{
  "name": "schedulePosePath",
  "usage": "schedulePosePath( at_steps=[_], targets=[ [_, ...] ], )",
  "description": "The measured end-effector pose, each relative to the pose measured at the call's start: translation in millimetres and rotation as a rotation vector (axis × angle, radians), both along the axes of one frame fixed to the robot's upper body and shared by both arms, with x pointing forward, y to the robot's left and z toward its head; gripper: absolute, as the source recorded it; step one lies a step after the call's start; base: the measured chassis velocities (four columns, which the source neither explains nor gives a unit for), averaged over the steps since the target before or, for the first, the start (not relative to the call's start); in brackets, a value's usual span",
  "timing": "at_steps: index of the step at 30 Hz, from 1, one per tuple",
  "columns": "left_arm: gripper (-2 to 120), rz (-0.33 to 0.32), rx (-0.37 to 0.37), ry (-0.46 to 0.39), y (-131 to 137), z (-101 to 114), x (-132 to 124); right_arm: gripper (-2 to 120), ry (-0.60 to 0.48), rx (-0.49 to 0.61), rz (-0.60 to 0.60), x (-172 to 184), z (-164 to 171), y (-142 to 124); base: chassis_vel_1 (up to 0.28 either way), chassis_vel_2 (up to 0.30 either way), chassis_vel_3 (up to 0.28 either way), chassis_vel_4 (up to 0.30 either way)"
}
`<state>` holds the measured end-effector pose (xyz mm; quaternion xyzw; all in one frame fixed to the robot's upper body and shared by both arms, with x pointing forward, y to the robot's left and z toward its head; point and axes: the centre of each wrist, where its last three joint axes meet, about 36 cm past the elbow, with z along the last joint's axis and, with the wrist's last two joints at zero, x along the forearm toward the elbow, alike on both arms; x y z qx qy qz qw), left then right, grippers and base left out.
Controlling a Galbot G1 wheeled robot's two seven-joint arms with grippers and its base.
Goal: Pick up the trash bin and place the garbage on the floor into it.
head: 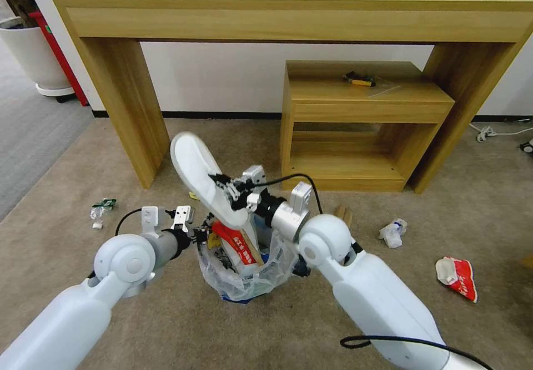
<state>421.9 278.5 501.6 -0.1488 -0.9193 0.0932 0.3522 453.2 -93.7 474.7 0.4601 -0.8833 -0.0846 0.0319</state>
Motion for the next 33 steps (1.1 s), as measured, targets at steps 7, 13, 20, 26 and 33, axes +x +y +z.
schedulePosePath(
  at_steps=[7,13,20,26,33],
  targets=[
    [0,-0.002,-0.009,-0.007,1.3,7.3,-3.8,0,0.035,-0.019,-0.023,-12.2,-29.0,-0.2,0.000,0.000,0.000,0.000],
    [0,0.010,0.002,-0.017,8.6,13.2,-5.1,9,0.048,-0.038,-0.027,-24.6,-33.0,-6.8,0.000,0.000,0.000,0.000],
    [0,0.033,0.025,-0.028,22.0,19.8,-8.6,33,0.052,-0.036,-0.031,-38.0,-33.9,-9.5,0.000,0.000,0.000,0.000],
    [0,0.061,0.047,-0.026,37.3,21.3,-18.9,57,0.048,-0.023,-0.045,-48.6,-29.2,-17.4,0.000,0.000,0.000,0.000],
    [0,0.088,0.061,-0.020,49.1,21.5,-28.8,83,0.014,-0.023,-0.104,-58.6,-11.6,-43.4,0.000,0.000,0.000,0.000]
  ],
)
